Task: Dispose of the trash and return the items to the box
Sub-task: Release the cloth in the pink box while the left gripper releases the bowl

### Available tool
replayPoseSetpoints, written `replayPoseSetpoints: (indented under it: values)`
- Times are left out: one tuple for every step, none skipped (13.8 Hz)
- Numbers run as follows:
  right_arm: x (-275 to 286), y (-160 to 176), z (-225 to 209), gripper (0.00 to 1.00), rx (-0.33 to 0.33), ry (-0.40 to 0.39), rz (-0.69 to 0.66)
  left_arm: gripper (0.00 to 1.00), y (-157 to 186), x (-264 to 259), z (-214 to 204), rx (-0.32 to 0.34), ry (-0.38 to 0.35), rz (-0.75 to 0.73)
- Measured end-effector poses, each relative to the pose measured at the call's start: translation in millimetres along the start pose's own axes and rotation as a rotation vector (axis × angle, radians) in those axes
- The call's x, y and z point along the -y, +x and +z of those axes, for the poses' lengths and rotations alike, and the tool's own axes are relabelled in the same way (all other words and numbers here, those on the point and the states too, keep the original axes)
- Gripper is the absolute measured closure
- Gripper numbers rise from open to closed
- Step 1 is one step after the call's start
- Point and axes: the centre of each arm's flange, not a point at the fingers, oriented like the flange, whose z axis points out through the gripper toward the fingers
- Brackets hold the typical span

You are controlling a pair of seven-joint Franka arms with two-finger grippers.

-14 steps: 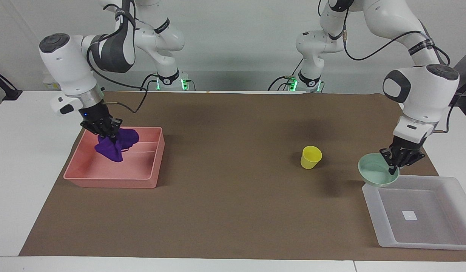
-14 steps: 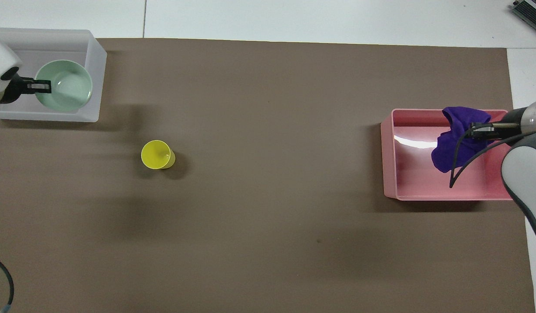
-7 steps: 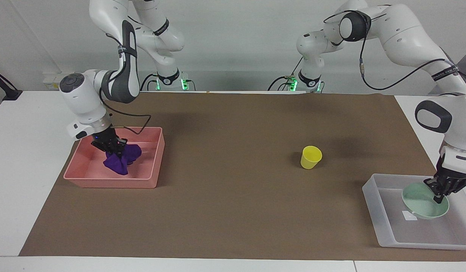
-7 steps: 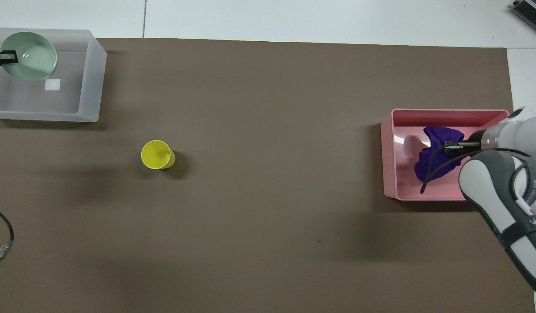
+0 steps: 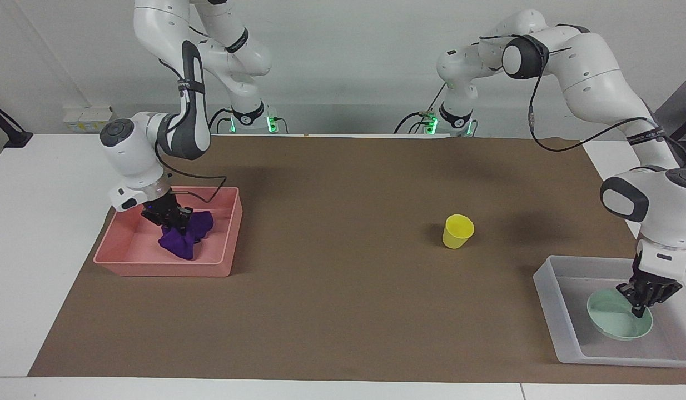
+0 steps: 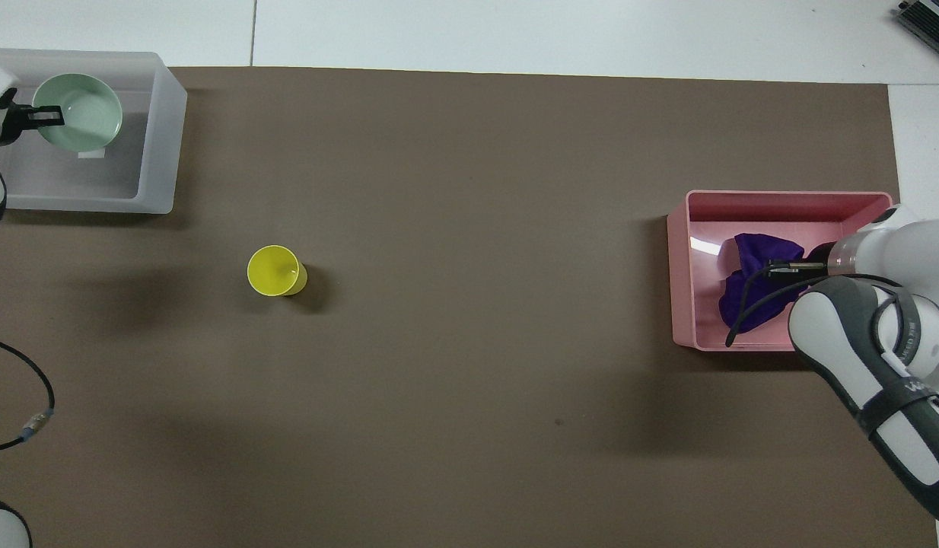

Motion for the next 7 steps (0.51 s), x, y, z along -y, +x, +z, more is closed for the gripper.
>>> replayPoseSetpoints:
  values:
    - [2,2,-2,0.53,-0.005,0.0,-0.003,0.96,-10,-2,9,0.011,-0.002,0.0]
    - [4,4,-8,0.41,-0.016,-0.001,-0.008,0.96,-18,-3,14,0.021,-0.004,0.0]
    - [9,9,-16,0.29,-0.029,0.0,-0.018,0.91,-22,-4,15,0.028,-0.005,0.0]
    - [16,13,-26,0.16,-0.036,0.002,-0.03,0.77,-22,-4,13,0.029,-0.005,0.001]
    - [23,16,-35,0.07,-0.036,0.004,-0.036,0.66,-22,-4,11,0.029,-0.006,0.002]
    - [31,18,-42,0.0,-0.038,0.007,-0.034,0.56,-20,-5,7,0.031,-0.008,0.005]
    - [42,18,-48,0.0,-0.037,0.01,-0.028,0.43,-18,-7,-1,0.038,-0.012,0.007]
